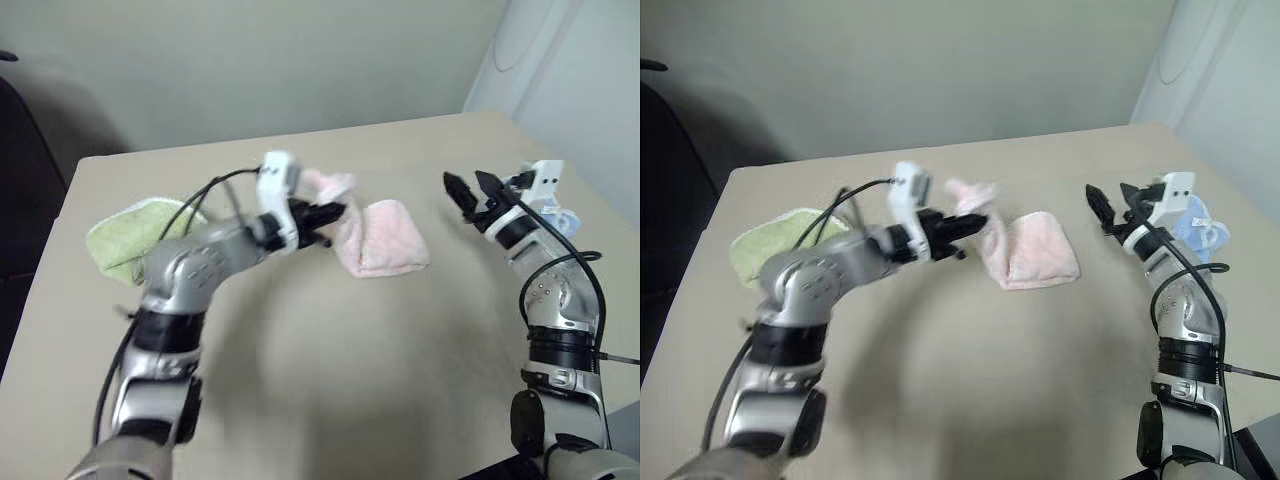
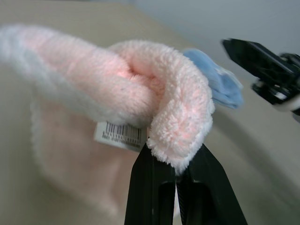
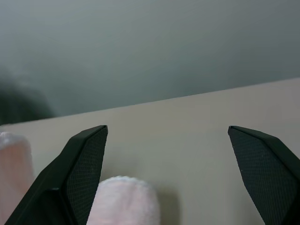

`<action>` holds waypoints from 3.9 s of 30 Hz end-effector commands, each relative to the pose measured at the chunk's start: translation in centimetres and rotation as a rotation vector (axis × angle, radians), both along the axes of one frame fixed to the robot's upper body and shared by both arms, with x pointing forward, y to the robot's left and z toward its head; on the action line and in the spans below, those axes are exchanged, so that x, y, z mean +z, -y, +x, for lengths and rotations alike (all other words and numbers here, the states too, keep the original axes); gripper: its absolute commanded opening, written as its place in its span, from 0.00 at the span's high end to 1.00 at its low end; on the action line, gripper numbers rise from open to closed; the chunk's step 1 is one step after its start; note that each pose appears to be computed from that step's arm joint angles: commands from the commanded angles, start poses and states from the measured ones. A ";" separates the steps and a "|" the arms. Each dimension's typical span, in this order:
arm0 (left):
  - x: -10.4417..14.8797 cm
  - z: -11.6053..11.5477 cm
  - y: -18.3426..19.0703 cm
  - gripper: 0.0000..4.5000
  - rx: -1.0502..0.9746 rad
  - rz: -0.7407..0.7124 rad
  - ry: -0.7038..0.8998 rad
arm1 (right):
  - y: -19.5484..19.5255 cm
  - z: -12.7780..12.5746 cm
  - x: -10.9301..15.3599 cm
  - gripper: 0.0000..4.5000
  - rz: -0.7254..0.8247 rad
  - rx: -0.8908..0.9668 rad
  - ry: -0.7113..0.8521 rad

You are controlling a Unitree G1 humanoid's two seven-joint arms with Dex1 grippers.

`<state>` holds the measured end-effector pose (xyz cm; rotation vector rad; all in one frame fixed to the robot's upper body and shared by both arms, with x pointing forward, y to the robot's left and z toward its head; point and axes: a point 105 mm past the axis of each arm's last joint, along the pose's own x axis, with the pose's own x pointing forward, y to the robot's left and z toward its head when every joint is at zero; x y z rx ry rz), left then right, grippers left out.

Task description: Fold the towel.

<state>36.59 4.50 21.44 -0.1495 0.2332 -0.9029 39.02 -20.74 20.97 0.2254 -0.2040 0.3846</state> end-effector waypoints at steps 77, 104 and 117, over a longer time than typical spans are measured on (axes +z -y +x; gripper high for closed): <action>-10.2 0.4 2.5 0.00 -0.009 -0.109 -0.634 | -5.0 -2.4 0.3 0.89 -0.276 0.192 0.069; -8.5 1.9 6.6 0.99 0.012 -0.292 -0.662 | -5.2 -2.2 1.0 0.89 -0.230 0.141 0.110; 7.8 5.7 -8.9 0.99 0.271 -0.537 -0.104 | -0.5 -0.7 4.6 0.89 -0.142 -0.124 0.222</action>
